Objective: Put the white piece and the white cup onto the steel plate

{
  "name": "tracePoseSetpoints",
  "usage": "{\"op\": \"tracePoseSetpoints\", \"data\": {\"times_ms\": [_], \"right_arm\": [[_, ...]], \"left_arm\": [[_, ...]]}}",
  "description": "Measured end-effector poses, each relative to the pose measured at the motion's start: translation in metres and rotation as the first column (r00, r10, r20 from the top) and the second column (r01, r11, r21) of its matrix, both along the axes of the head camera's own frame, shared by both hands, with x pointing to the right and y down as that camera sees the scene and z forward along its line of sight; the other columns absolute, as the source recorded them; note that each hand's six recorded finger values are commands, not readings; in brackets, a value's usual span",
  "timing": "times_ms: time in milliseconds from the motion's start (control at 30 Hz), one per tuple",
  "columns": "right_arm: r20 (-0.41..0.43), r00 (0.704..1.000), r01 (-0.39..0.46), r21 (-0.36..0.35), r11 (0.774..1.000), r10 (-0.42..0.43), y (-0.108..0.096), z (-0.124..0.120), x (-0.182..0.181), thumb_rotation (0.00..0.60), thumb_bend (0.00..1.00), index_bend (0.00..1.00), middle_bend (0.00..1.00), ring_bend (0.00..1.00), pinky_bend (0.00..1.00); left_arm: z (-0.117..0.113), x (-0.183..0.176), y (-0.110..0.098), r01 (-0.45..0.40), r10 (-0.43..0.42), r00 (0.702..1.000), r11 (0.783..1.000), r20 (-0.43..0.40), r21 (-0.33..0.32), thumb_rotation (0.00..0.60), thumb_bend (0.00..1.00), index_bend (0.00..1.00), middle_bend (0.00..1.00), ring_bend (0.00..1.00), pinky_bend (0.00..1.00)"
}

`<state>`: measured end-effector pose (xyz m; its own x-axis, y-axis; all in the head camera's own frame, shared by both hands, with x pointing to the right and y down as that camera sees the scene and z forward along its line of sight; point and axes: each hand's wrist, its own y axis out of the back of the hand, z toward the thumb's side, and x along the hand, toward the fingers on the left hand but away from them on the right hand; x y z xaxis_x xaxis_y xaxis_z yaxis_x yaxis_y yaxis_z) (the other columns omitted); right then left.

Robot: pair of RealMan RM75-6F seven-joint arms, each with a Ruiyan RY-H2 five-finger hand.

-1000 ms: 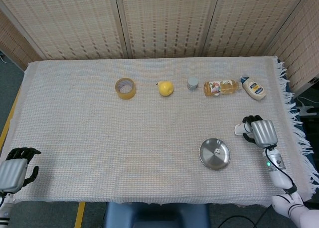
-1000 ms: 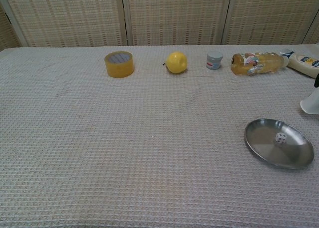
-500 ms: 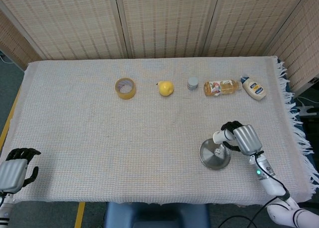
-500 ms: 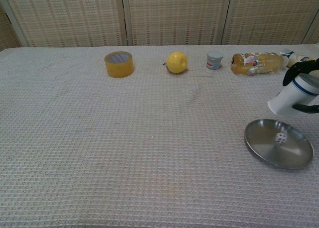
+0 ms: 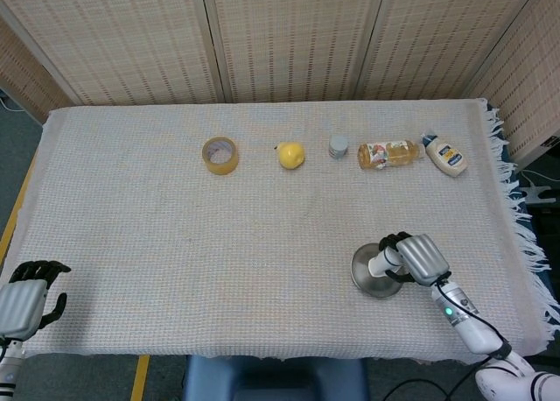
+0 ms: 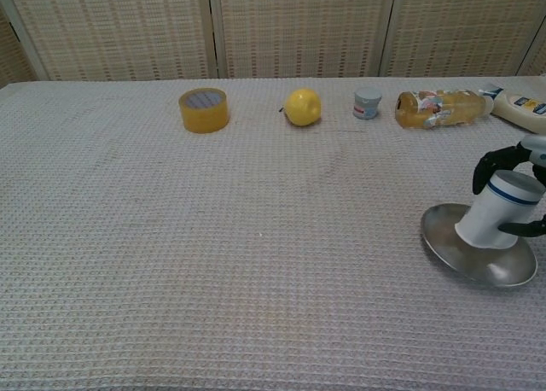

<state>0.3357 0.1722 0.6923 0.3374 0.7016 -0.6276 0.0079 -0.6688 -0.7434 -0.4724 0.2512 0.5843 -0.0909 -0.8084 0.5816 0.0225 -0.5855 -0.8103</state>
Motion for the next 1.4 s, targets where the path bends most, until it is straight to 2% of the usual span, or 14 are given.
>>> {"op": "tracePoseSetpoints", "data": {"times_ms": [333, 767, 1300, 1400], "right_arm": [[0.009, 1.000, 0.024, -0.026, 0.999, -0.024, 0.006, 0.019, -0.010, 0.600, 0.23, 0.56, 0.46, 0.37, 0.75], [0.027, 0.999, 0.043, 0.012, 0.999, -0.043, 0.007, 0.031, -0.019, 0.600, 0.23, 0.56, 0.46, 0.37, 0.75], [0.197, 0.980, 0.024, -0.117, 0.993, 0.000, 0.030, 0.026, -0.032, 0.600, 0.23, 0.56, 0.46, 0.37, 0.75], [0.200, 0.980, 0.042, -0.119, 0.992, -0.017, 0.032, 0.025, -0.033, 0.600, 0.23, 0.56, 0.46, 0.37, 0.75]], "left_arm": [[-0.001, 0.000, 0.000, 0.004, -0.004, 1.000, 1.000, -0.002, 0.000, 0.600, 0.46, 0.29, 0.23, 0.15, 0.15], [-0.001, 0.000, 0.000, 0.007, -0.007, 1.000, 1.000, -0.006, -0.004, 0.600, 0.46, 0.29, 0.23, 0.15, 0.15], [0.000, -0.001, 0.000, 0.012, -0.012, 1.000, 1.000, -0.003, -0.014, 0.600, 0.46, 0.29, 0.23, 0.15, 0.15], [0.000, -0.002, 0.000, 0.015, -0.015, 1.000, 1.000, -0.003, -0.015, 0.600, 0.46, 0.29, 0.23, 0.15, 0.15]]}}
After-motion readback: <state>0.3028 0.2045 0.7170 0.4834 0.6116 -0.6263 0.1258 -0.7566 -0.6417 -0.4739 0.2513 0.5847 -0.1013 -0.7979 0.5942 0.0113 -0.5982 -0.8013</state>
